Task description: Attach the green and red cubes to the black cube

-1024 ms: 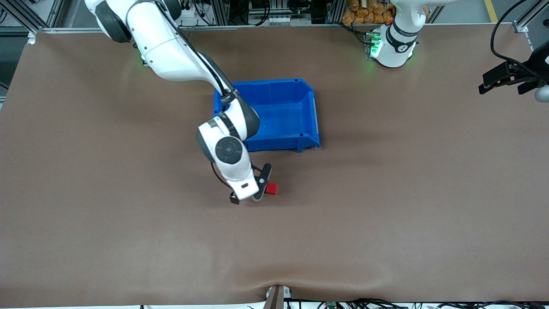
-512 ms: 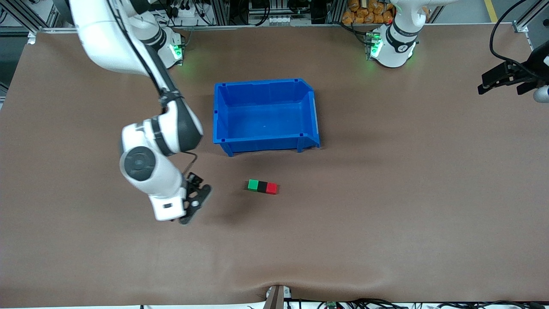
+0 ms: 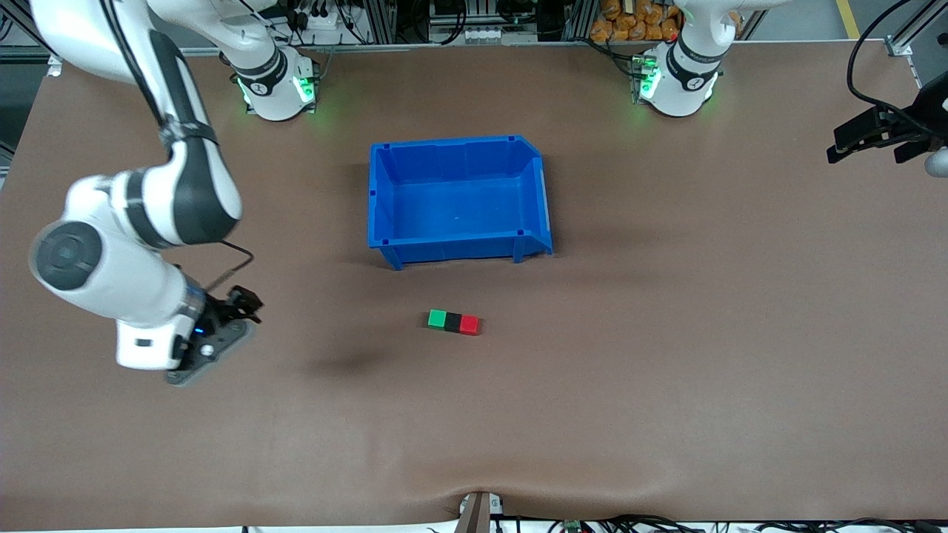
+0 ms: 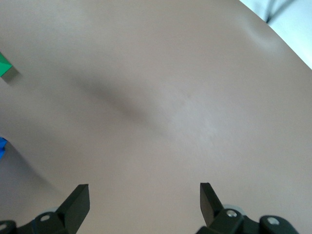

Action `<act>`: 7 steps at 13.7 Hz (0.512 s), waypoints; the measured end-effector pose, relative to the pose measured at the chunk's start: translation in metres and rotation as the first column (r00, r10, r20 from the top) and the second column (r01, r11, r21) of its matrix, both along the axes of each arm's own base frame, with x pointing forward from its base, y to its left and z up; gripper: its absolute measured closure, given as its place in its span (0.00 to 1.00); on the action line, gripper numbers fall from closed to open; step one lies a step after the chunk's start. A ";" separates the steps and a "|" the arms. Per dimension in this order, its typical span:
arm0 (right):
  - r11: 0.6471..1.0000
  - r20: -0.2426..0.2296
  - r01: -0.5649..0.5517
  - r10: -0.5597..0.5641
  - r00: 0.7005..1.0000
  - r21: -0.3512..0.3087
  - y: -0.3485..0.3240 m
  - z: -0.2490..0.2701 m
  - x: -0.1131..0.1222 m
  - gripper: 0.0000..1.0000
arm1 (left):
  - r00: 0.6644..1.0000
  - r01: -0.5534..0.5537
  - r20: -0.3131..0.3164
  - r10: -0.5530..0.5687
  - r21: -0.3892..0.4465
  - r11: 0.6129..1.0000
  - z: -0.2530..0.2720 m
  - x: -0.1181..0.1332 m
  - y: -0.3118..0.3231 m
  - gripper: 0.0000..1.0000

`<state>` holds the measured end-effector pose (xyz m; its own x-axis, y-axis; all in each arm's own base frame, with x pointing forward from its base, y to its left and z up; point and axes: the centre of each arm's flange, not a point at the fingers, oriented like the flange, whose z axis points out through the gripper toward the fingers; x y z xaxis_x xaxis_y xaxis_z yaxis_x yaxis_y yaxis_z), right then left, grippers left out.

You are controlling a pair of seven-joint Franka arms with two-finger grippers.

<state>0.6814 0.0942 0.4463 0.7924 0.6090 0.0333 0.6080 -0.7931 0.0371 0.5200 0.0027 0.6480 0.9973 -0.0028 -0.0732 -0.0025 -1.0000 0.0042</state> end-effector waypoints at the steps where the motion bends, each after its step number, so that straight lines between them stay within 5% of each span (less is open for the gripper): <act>1: 0.999 0.003 0.038 -0.038 0.999 0.006 -0.014 0.011 -0.009 0.00 | 1.000 0.000 -0.001 0.000 0.000 1.000 -0.001 0.000 0.000 0.00; 4: 0.984 -0.033 0.178 -0.177 0.984 0.011 -0.057 0.048 -0.046 0.00 | 1.000 0.001 -0.001 -0.001 0.000 1.000 -0.001 0.001 -0.001 0.00; 7: 0.941 -0.094 0.337 -0.335 0.937 0.004 -0.100 0.085 -0.081 0.00 | 1.000 0.002 0.000 -0.002 0.000 1.000 0.000 0.001 -0.002 0.00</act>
